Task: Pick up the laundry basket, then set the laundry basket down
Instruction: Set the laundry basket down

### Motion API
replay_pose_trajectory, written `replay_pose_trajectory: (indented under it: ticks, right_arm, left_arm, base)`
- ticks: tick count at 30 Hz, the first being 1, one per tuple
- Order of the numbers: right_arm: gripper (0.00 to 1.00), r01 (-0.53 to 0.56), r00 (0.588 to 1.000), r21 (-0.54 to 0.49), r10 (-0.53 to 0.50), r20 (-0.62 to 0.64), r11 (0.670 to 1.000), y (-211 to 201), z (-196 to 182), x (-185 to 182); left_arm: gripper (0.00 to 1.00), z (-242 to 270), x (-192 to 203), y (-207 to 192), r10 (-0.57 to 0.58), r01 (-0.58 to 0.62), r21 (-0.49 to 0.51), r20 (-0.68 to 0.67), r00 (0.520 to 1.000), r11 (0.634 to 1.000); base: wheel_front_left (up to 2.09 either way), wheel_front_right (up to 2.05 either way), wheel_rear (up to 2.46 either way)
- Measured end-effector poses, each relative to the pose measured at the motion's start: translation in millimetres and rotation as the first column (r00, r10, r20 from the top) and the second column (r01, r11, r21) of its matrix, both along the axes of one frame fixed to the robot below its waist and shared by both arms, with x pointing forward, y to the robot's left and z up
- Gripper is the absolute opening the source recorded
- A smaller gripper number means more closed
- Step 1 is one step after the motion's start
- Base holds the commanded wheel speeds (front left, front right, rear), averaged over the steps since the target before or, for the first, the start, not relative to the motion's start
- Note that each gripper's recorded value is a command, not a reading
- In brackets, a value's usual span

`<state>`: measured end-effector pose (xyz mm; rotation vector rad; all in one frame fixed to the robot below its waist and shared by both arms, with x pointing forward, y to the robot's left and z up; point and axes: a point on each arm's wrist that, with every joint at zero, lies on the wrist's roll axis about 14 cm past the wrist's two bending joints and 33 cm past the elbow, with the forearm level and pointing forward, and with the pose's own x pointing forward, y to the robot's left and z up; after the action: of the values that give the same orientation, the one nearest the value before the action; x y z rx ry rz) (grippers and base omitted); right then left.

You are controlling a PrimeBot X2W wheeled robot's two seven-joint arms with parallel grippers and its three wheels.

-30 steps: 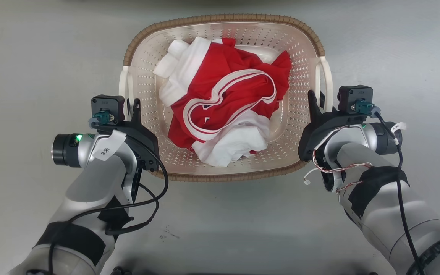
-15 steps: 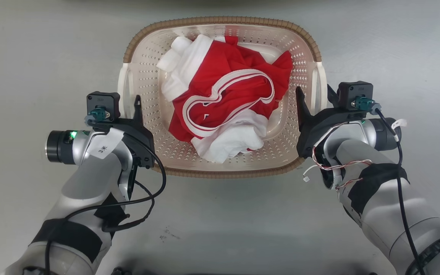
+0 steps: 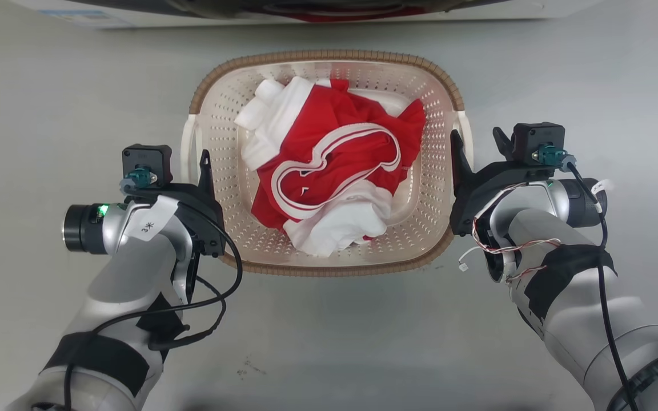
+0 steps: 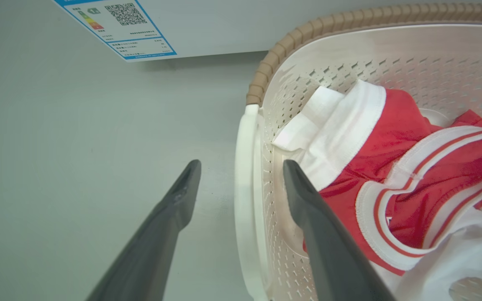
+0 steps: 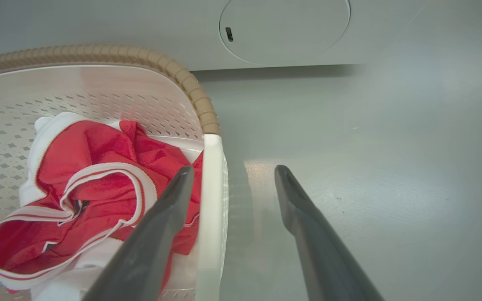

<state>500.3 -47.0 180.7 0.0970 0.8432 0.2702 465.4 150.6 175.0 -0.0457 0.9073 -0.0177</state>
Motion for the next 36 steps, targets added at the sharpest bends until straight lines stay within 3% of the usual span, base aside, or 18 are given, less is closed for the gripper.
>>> replay_pose_trajectory:
  ticks: [22, 36]
  right_arm:
    - [1.00, 0.052, 0.983, 0.033, -0.057, 0.172, 0.998, -10.0, 99.9, 4.7]
    - [1.00, 0.125, 0.958, 0.095, -0.145, 0.246, 0.988, -25.1, 154.9, -32.2]
  left_arm:
    - [1.00, 85.7, 2.4, -4.2, 0.025, -0.016, -0.052, 0.174, 0.984, 0.998]
    - [1.00, 144.9, -27.7, -11.8, 0.037, -0.005, -0.104, 0.304, 0.952, 0.995]
  base:
    - [0.00, 0.00, 0.00]
    - [0.00, 0.00, 0.00]
